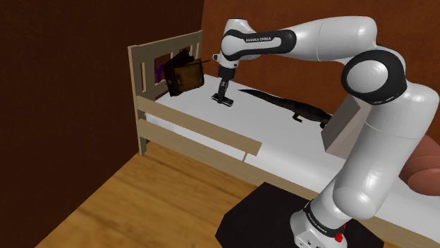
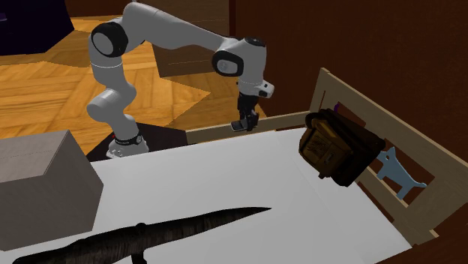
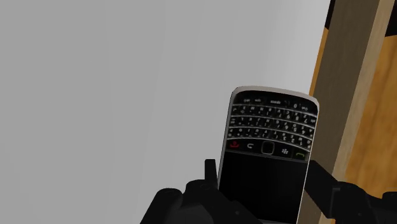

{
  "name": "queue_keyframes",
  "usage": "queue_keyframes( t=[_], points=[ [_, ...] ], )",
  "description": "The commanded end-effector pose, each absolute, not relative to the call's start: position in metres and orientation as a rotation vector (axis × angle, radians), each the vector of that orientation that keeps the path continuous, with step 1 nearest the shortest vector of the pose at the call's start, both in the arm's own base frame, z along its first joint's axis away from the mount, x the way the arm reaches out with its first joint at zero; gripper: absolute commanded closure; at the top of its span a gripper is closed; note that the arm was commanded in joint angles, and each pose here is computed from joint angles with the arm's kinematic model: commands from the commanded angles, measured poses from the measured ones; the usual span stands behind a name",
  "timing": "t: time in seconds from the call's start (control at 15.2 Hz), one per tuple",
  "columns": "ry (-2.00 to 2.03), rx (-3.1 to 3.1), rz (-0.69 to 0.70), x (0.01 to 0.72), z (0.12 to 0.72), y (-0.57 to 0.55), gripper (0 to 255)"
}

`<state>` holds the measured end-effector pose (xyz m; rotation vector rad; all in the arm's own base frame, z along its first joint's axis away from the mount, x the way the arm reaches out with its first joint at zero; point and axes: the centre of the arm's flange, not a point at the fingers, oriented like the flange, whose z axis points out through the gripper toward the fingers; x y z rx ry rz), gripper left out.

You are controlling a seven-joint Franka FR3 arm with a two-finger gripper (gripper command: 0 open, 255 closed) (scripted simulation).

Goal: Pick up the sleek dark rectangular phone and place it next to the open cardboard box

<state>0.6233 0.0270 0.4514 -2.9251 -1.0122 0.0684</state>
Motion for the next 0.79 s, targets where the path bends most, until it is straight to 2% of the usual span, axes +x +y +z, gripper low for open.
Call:
queue_keyframes(
  t=[0.0,0.73],
  points=[
    [-1.012,-2.925,0.069,0.623,0.463,0.027,255],
    [-1.012,-2.925,0.069,0.623,0.521,0.027,255]
  ],
)
